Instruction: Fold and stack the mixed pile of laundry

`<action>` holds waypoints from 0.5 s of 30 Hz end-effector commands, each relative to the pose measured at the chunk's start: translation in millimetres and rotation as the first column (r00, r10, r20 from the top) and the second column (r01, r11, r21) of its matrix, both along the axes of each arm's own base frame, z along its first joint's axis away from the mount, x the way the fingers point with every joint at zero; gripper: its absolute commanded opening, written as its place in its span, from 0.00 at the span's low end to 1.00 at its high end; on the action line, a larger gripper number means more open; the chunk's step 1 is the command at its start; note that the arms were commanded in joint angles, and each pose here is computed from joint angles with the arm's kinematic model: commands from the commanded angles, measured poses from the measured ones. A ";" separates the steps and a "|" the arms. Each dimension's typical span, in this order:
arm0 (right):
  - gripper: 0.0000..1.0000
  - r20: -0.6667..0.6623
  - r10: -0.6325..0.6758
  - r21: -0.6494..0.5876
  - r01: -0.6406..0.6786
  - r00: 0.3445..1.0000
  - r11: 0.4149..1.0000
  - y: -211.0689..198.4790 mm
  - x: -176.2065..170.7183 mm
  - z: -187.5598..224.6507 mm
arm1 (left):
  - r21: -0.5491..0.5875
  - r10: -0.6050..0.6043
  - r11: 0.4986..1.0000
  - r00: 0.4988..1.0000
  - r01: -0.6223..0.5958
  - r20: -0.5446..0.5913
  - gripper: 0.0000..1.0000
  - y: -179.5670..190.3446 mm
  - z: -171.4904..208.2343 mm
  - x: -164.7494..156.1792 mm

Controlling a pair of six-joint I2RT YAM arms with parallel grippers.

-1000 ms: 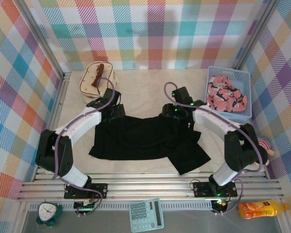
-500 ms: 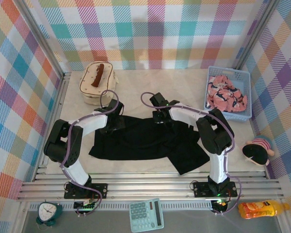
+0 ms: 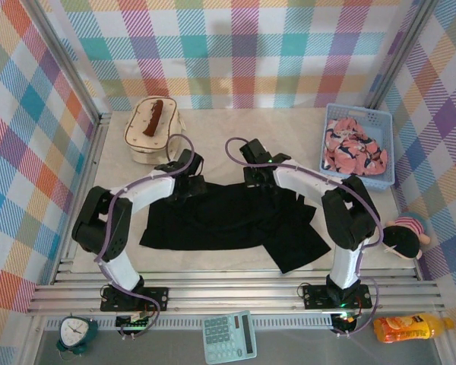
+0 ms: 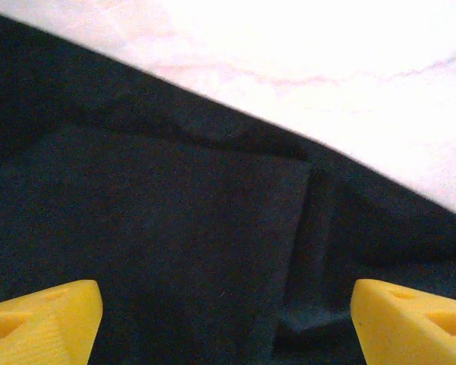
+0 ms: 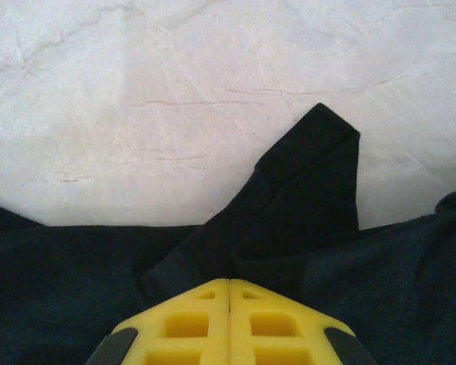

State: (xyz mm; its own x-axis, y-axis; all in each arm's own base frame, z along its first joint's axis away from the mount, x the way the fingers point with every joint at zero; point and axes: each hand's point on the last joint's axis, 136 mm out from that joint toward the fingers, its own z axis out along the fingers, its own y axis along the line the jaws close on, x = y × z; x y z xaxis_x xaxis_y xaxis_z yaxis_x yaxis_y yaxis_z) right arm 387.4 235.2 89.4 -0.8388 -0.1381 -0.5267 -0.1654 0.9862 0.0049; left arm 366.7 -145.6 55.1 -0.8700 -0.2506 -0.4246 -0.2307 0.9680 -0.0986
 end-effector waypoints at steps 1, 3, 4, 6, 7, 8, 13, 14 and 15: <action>0.00 -0.010 0.017 0.010 -0.017 1.000 1.000 -1.5 -4.9 -1.1 | 0.007 -0.043 0.999 0.999 0.043 -0.021 0.78 -16.3 -13.1 8.7; 0.00 -0.010 0.009 0.015 -0.009 1.000 1.000 -2.6 -4.0 -1.2 | 0.034 -0.046 0.998 0.998 0.047 -0.037 0.63 -16.6 -22.8 11.9; 0.00 -0.011 0.006 0.018 -0.006 1.000 1.000 -3.1 -3.5 -0.8 | 0.045 -0.048 0.998 0.998 0.050 -0.040 0.56 -16.0 -26.2 12.4; 0.00 -0.006 0.000 0.021 0.000 1.000 1.000 -6.4 -2.1 2.3 | 0.070 -0.052 0.996 0.997 0.056 -0.055 0.40 -13.6 -33.7 12.8; 0.00 0.003 -0.009 0.025 0.009 1.000 1.000 -9.8 0.1 5.5 | 0.078 -0.059 0.995 0.996 0.063 -0.061 0.33 -13.6 -35.1 13.0; 0.00 0.006 -0.016 0.031 0.015 1.000 0.999 -12.5 1.7 7.9 | 0.086 -0.060 0.994 0.996 0.066 -0.066 0.21 -12.4 -35.3 12.8; 0.00 0.051 -0.060 0.096 0.055 0.997 0.994 -30.9 16.5 35.2 | 0.096 -0.074 0.993 0.997 0.075 -0.013 0.00 -11.5 1.5 19.3; 0.00 0.070 -0.071 0.117 0.063 0.995 0.991 -35.8 21.3 44.4 | 0.103 -0.072 0.992 0.997 0.070 0.012 0.00 -8.9 15.3 22.3; 0.00 0.088 -0.080 0.140 0.067 0.993 0.988 -39.7 24.9 54.3 | 0.109 -0.077 0.991 0.996 0.071 0.045 0.00 -8.8 31.4 26.9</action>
State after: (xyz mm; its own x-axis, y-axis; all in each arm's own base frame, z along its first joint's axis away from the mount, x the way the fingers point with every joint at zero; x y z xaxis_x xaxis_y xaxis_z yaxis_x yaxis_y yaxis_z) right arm 400.7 201.9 103.1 -0.8434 -0.0457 -0.5354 -0.0957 0.9932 0.0661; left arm 383.8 -157.8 35.7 -0.8998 -0.1614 -0.4054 -0.1711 0.9852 -0.0125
